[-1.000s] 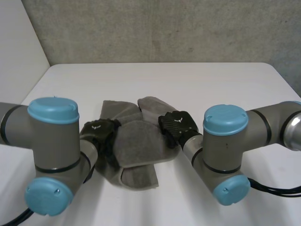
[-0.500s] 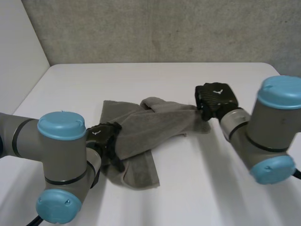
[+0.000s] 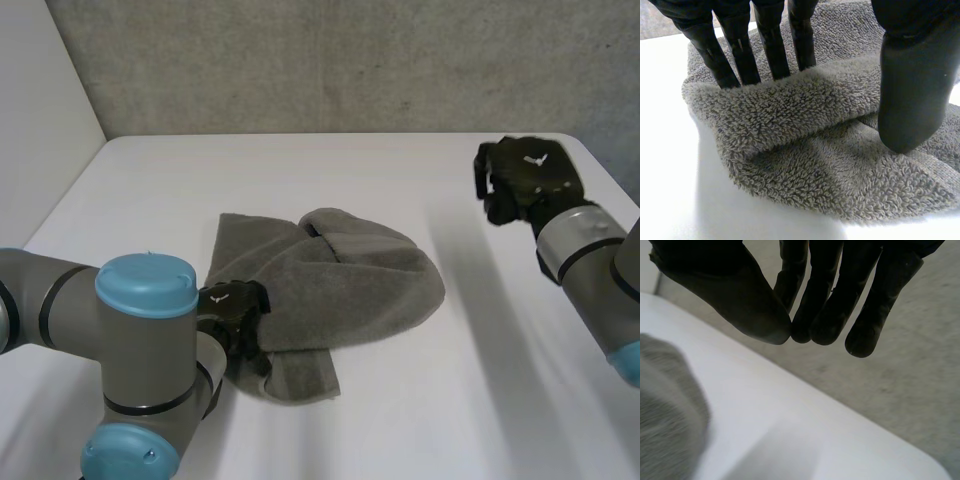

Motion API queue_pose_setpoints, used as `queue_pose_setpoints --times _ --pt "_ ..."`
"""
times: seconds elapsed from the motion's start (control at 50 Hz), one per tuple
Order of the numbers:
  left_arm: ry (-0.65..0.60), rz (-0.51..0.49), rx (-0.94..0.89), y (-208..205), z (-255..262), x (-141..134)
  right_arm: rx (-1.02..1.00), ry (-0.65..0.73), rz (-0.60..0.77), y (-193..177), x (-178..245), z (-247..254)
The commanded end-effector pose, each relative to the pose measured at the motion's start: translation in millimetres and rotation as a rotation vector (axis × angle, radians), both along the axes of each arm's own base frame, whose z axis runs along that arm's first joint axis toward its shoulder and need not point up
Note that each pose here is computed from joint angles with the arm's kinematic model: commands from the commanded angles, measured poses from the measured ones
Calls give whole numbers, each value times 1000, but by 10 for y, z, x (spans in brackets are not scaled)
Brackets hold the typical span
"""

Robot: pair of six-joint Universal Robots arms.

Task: Fold the towel.

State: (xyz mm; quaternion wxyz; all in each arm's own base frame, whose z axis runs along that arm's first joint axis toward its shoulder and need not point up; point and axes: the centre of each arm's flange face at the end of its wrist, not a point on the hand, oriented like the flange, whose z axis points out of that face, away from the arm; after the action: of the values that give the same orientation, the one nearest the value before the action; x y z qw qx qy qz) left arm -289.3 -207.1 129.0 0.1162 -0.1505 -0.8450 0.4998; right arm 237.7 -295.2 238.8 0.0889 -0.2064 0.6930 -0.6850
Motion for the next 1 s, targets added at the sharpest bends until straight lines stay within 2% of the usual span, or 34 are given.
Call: queue_pose_setpoints --times 0.02,0.16,0.28,0.4,0.56,0.6,0.62,0.64,0.68,0.7,0.72,0.76,0.78,0.86,0.92,0.96,1.0 --pt "-22 -10 -18 -11 23 10 148 101 170 265 145 -355" --pt "-34 -6 -12 14 6 59 206 158 318 524 415 -782" --pt "-39 -4 -4 12 -28 71 213 265 351 495 475 -1135" --pt "-29 -2 -20 -28 -37 53 146 283 348 362 545 -1207" --pt "15 20 -82 -195 158 61 60 252 306 240 552 -908" --pt "28 23 -103 -228 264 80 -60 204 289 294 512 -355" --pt "48 14 -136 -249 421 91 -61 204 289 295 512 -352" --pt "48 14 -137 -250 422 91 -104 173 291 344 499 -108" --pt "94 -52 -233 -250 818 56 -120 154 295 400 484 68" --pt "94 -53 -234 -250 820 55 -115 153 304 455 469 213" --pt "110 -96 -281 -234 1004 29 -115 153 304 455 468 214" --pt "120 -136 -315 -211 1157 12 -19 182 344 551 451 391" --pt "119 -173 -335 -192 1275 -3 -18 182 345 551 451 391" --pt "122 -191 -338 -256 1436 14 145 267 418 564 494 307" --pt "82 -170 -278 -424 1371 44 115 347 446 469 580 207" --pt "54 -169 -226 -524 1224 11 115 348 446 469 581 206" --pt "6 -169 -175 -686 1081 -20 56 373 430 266 658 161"
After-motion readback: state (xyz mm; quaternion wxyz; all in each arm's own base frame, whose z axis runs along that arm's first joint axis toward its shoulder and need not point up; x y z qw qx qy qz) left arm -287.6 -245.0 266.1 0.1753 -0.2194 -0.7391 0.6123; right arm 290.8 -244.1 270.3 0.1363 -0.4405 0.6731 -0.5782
